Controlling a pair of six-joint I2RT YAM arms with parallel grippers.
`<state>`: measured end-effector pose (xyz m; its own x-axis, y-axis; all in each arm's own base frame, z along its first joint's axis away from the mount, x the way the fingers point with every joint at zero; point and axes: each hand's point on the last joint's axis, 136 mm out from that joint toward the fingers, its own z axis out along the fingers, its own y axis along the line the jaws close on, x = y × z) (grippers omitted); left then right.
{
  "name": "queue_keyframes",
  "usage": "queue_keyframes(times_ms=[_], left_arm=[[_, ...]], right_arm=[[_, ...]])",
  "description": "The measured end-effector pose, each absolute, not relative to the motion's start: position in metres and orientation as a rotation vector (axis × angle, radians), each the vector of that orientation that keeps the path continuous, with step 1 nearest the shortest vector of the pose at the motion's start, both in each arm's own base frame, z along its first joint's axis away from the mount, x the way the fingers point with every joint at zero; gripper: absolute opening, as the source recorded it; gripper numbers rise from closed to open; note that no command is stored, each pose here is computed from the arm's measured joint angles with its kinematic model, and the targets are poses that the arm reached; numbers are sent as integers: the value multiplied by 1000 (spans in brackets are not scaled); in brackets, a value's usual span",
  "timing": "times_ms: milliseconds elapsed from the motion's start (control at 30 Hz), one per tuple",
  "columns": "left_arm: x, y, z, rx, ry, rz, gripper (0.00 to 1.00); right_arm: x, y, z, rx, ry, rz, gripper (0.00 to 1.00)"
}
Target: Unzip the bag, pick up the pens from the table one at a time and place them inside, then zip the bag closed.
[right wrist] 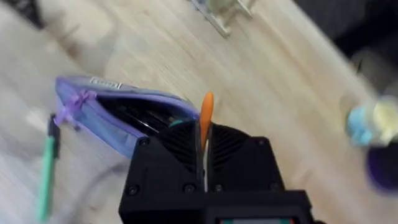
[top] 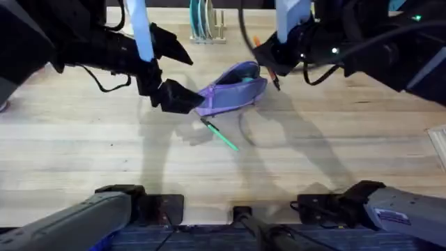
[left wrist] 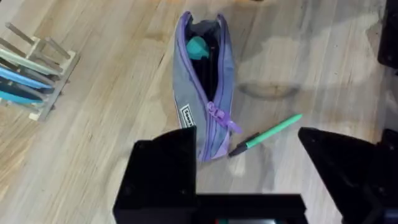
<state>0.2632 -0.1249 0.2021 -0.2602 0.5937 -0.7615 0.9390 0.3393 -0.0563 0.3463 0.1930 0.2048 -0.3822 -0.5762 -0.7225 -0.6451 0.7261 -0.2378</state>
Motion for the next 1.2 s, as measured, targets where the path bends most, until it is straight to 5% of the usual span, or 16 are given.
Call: queue_keyframes(times_ms=[433, 700, 1200], left_arm=[[263, -125, 202, 1338, 1961, -686, 993], [263, -125, 202, 1338, 1960, -686, 992], [263, -125, 202, 1338, 1960, -686, 993]], right_arm=[[342, 207, 209, -1502, 1682, -118, 31], [339, 208, 154, -1966, 1459, -273, 31], [342, 218, 111, -2245, 1235, -344, 30]])
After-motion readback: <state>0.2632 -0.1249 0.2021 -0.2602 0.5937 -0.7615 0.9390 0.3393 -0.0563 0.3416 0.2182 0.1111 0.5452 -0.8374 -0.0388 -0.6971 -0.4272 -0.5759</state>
